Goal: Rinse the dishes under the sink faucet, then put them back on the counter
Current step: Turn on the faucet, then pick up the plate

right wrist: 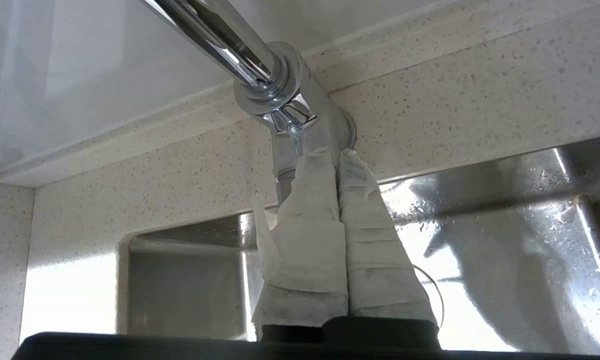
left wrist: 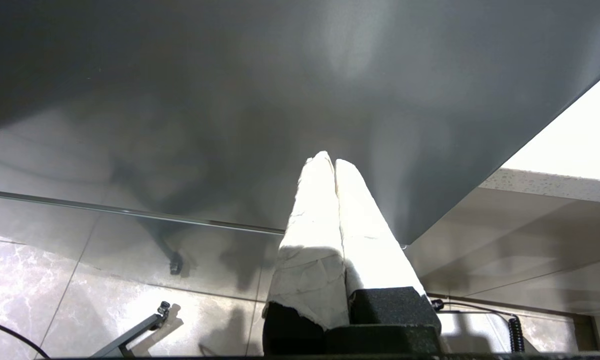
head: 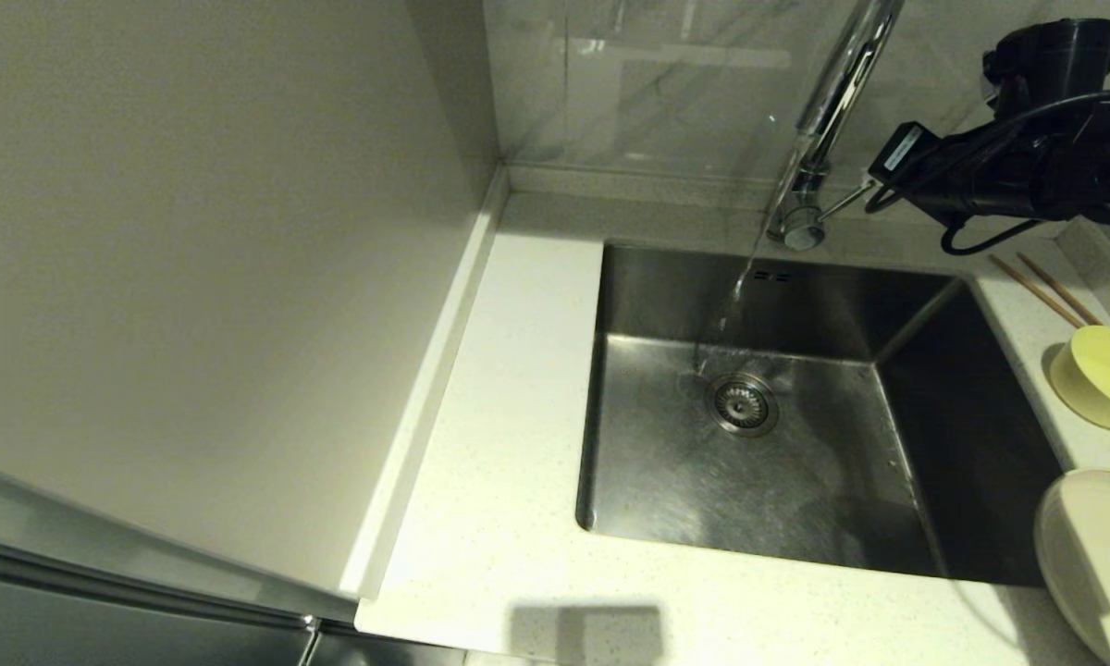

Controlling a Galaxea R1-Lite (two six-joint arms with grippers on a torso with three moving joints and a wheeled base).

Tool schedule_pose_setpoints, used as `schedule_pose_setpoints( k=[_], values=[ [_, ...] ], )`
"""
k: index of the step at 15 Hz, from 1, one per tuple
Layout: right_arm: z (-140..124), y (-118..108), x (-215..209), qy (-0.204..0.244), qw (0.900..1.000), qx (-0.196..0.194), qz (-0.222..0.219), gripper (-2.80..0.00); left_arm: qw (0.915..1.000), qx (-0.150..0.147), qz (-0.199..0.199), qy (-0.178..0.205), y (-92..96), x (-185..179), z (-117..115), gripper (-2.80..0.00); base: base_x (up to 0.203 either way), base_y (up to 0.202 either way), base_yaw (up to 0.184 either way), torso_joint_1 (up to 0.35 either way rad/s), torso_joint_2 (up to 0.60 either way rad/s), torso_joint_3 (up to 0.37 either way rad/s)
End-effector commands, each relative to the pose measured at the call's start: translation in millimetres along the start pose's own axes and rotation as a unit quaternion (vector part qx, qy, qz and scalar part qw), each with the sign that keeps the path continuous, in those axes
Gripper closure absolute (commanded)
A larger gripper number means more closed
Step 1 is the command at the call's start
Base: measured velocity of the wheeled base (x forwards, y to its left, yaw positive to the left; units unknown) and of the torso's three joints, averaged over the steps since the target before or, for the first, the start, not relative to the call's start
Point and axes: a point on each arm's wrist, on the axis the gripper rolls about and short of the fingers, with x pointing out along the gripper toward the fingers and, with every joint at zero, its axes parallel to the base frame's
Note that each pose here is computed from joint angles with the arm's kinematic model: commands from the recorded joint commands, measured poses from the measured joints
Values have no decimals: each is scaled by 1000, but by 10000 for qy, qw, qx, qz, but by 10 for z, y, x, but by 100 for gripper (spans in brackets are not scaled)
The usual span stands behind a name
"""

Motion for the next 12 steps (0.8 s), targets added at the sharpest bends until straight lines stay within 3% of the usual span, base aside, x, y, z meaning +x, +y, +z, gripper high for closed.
schedule_pose_setpoints(
  k=[1,7,12],
  values=[
    [29,16,-36,-43,10000,18,24,0,10000,-3,2,-9,0,-1,0,0,0,0,0,0,0,0],
    [451,-168,-277,-879,9960,-146,-111,0,10000,-3,2,-9,0,-1,0,0,0,0,0,0,0,0],
    [982,-291,-1097,-1541,9869,-149,-450,0,10000,-3,2,-9,0,-1,0,0,0,0,0,0,0,0]
  ],
)
